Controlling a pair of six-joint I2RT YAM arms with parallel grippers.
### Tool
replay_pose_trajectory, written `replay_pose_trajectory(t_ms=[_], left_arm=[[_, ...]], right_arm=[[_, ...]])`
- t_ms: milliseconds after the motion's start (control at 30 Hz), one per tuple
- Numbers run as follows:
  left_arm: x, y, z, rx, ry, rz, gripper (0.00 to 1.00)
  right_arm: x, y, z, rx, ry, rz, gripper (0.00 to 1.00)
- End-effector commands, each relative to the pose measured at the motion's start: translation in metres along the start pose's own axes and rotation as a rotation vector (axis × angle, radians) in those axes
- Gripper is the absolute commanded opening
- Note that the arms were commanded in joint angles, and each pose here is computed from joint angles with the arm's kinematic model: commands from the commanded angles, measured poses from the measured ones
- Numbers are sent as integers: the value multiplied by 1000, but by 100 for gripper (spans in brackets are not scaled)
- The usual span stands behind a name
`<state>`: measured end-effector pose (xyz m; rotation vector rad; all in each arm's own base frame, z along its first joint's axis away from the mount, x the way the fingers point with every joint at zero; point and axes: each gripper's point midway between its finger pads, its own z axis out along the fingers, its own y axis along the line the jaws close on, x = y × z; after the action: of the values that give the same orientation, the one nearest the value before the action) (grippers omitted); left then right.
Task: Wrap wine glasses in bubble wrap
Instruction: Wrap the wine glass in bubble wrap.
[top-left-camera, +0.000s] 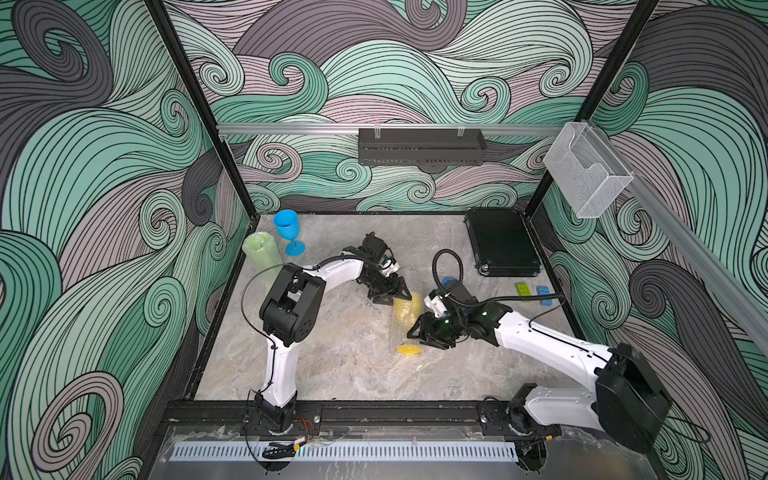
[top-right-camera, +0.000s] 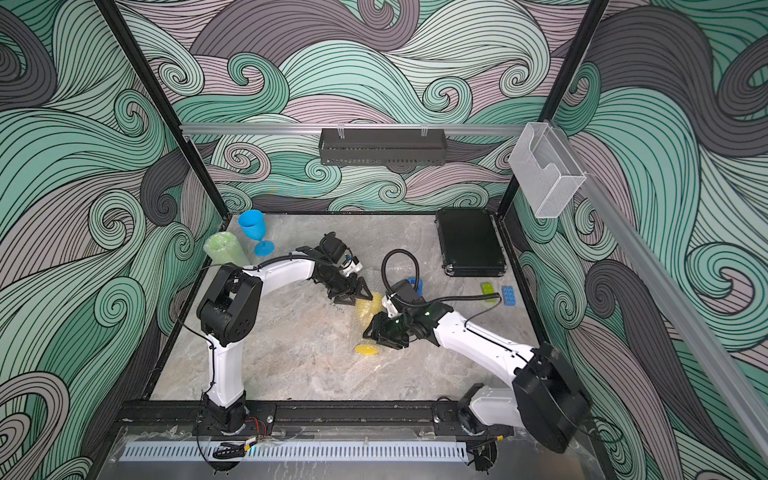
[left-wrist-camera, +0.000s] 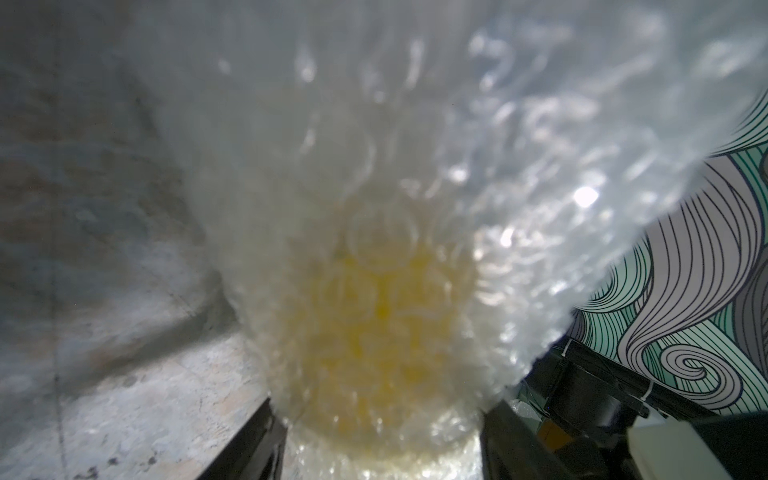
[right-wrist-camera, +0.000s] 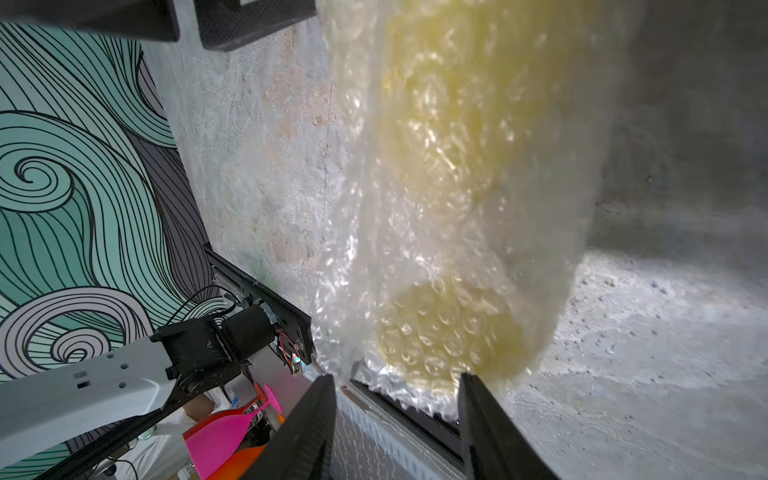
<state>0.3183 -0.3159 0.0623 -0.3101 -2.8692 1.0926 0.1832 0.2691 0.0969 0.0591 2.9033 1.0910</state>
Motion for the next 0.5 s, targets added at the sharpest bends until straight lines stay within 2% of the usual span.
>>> replay_pose_trajectory(t_ms=[0, 133, 467], left_arm=[[23, 32, 15, -141, 65, -29, 67], [25, 35, 20, -145, 78, -33, 67], [26, 34, 19, -147, 76, -40, 67]], right_arm=[[-16, 20, 1, -39, -40, -28, 52], [-21, 27, 7, -37, -34, -40, 52], [-7, 23, 30, -2, 21, -29, 55]])
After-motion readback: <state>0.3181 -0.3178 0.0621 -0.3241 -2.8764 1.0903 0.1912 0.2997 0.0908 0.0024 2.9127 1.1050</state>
